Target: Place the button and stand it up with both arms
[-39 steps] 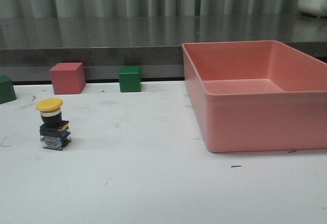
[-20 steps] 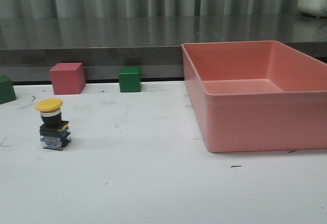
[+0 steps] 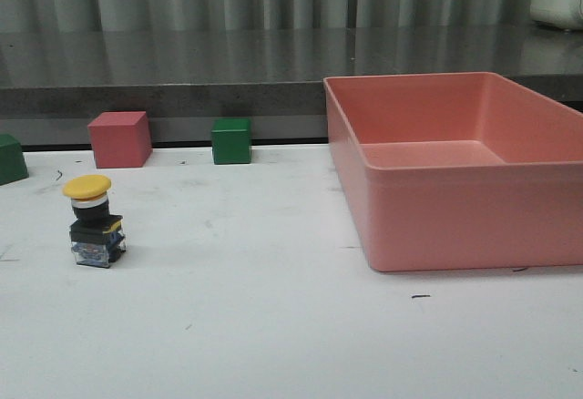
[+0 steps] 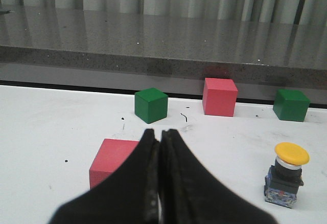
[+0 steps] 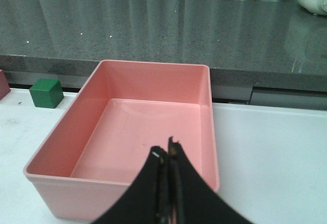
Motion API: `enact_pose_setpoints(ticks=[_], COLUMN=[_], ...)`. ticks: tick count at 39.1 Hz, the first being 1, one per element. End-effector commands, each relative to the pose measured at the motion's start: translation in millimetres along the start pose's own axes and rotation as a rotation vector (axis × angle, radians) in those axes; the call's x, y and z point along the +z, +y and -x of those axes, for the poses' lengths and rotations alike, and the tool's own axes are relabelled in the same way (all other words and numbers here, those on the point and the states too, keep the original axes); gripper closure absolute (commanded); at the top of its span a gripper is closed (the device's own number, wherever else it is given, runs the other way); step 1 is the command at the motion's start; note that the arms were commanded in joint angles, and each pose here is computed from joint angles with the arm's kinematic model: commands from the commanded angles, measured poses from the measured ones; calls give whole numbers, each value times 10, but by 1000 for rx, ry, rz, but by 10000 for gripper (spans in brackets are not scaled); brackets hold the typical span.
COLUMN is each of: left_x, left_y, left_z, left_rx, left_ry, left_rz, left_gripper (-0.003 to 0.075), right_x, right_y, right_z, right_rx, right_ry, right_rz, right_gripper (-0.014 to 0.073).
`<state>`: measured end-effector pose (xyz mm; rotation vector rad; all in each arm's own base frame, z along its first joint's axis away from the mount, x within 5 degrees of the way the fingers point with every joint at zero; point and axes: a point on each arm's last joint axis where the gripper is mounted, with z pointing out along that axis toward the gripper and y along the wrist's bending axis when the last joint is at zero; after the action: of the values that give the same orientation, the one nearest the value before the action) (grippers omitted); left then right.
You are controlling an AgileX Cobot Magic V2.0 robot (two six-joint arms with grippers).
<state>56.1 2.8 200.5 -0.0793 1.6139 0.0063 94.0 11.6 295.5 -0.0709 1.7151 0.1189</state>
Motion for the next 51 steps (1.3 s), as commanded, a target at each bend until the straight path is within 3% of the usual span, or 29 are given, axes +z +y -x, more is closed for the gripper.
enact_pose_setpoints(ticks=[1, 24, 34, 41, 51], left_x=[-18, -18, -18, -18, -18], left_y=[0, 0, 0, 0, 0], left_z=[60, 60, 60, 60, 60], left_rx=[-9, -9, -9, -9, -9], left_ry=[-99, -99, -99, -99, -99], left_rz=[-2, -2, -2, -2, -2], left_gripper=[741, 741, 741, 740, 741], right_x=[-23, -24, -160, -182, -253], right_y=[12, 31, -35, -76, -75], right_z=[169, 94, -325, -808, -974], right_rx=[-21, -46, -5, 35, 34], right_ry=[-111, -124, -198, -157, -187], right_rz=[9, 32, -22, -59, -57], right_gripper=[657, 657, 657, 657, 657])
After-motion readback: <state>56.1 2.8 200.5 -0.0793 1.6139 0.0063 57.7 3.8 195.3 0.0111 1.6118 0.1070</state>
